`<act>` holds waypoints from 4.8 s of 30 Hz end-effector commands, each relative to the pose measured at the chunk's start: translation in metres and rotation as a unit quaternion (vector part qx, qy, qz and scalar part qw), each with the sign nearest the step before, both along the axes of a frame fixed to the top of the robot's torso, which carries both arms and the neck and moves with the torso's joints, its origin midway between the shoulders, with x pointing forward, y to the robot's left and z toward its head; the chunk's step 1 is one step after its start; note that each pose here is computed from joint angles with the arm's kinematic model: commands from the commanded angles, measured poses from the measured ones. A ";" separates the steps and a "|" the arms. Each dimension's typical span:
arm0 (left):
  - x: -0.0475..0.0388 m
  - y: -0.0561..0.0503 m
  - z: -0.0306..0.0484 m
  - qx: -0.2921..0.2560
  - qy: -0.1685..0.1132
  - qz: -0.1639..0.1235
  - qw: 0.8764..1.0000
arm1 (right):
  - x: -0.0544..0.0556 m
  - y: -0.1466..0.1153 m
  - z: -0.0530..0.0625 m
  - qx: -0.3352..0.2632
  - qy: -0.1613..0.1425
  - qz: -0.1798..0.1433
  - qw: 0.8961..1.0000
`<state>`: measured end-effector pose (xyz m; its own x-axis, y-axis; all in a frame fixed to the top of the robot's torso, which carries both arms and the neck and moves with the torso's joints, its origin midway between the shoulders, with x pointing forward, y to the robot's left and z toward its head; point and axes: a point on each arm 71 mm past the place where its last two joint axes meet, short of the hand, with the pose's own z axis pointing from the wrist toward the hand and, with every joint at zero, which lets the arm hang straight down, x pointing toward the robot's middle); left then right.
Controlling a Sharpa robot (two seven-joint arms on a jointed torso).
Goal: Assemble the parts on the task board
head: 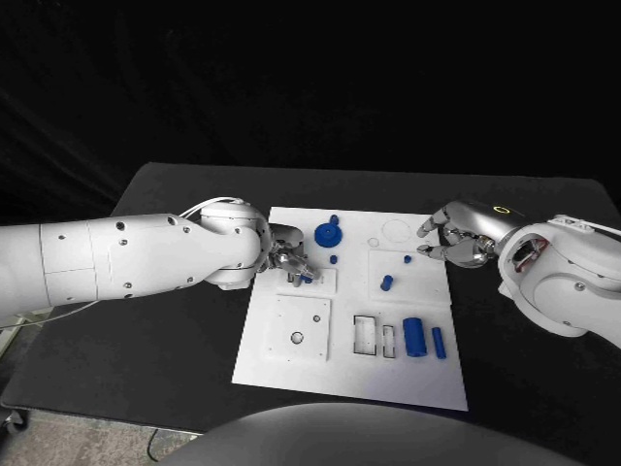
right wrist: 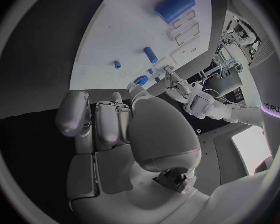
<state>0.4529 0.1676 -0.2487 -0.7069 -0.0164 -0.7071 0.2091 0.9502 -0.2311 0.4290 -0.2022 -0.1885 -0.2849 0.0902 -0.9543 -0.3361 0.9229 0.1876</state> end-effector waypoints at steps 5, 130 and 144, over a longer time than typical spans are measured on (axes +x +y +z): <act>-0.0032 -0.005 -0.0015 -0.028 0.014 0.008 0.999 | 0.001 -0.001 -0.001 -0.004 0.003 -0.004 1.000; -0.0004 -0.005 0.0199 -0.032 0.022 -0.004 0.999 | 0.000 -0.006 -0.012 -0.009 0.030 -0.014 0.999; 0.0156 -0.009 0.0178 0.010 0.048 -0.019 0.999 | 0.000 -0.006 -0.013 -0.008 0.032 -0.015 0.999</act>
